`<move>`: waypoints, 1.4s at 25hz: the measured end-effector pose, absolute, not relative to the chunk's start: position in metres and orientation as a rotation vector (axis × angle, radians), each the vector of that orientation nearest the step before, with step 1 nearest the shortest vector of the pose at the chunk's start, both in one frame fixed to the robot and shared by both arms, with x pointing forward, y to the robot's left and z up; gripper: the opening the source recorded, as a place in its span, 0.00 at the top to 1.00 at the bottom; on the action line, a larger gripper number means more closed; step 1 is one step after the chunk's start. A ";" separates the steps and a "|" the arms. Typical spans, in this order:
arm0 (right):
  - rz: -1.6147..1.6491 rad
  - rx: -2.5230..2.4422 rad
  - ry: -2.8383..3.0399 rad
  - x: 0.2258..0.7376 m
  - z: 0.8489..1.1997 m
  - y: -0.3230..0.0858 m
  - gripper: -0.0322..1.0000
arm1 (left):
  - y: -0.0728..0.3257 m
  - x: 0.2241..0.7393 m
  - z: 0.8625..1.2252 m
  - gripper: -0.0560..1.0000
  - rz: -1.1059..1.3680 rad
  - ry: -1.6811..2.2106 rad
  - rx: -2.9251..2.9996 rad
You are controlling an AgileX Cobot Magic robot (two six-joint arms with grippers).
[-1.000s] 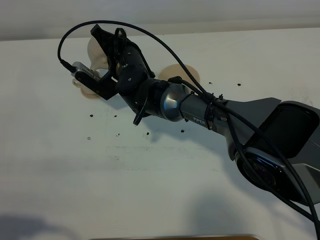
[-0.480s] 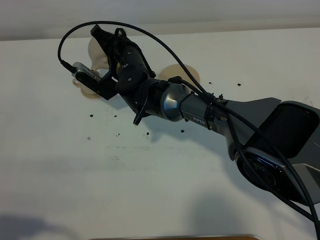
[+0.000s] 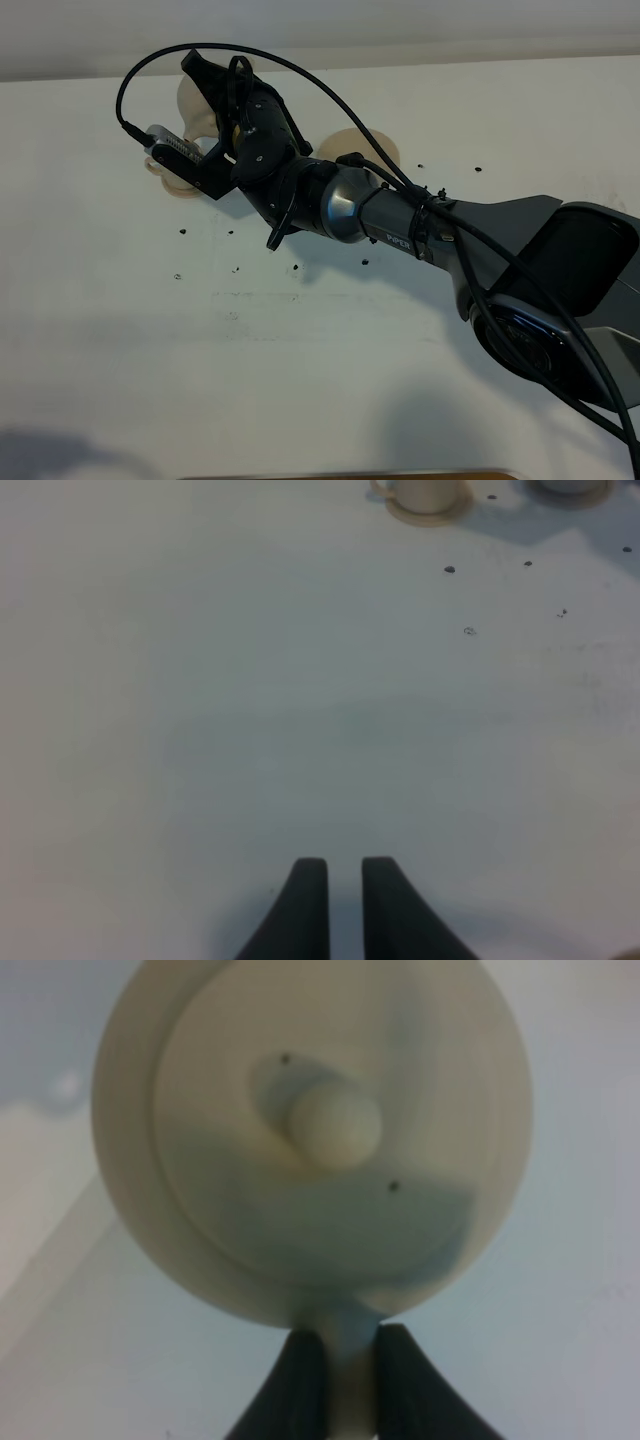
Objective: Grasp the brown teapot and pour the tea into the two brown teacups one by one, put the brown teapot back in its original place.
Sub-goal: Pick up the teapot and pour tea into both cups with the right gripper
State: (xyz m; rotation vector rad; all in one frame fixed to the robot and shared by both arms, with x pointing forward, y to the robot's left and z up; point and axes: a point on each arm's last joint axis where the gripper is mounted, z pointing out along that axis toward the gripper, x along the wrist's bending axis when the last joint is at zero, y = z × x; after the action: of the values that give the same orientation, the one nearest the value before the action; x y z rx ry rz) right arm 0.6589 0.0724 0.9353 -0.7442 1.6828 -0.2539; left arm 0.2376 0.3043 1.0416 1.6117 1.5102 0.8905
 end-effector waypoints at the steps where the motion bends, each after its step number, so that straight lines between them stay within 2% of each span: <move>1: -0.255 -0.745 1.682 0.659 0.935 0.072 0.85 | 0.304 0.238 1.042 0.88 0.890 1.510 1.612; 35: -0.251 -0.752 1.678 0.656 0.935 0.076 0.85 | 0.304 0.238 1.042 0.88 0.890 1.510 1.612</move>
State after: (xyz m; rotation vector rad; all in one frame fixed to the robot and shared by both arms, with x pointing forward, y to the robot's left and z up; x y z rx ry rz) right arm 0.6556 0.0760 0.9353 -0.7517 1.6783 -0.2511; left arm 0.2376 0.3043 1.0416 1.6117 1.5102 0.8905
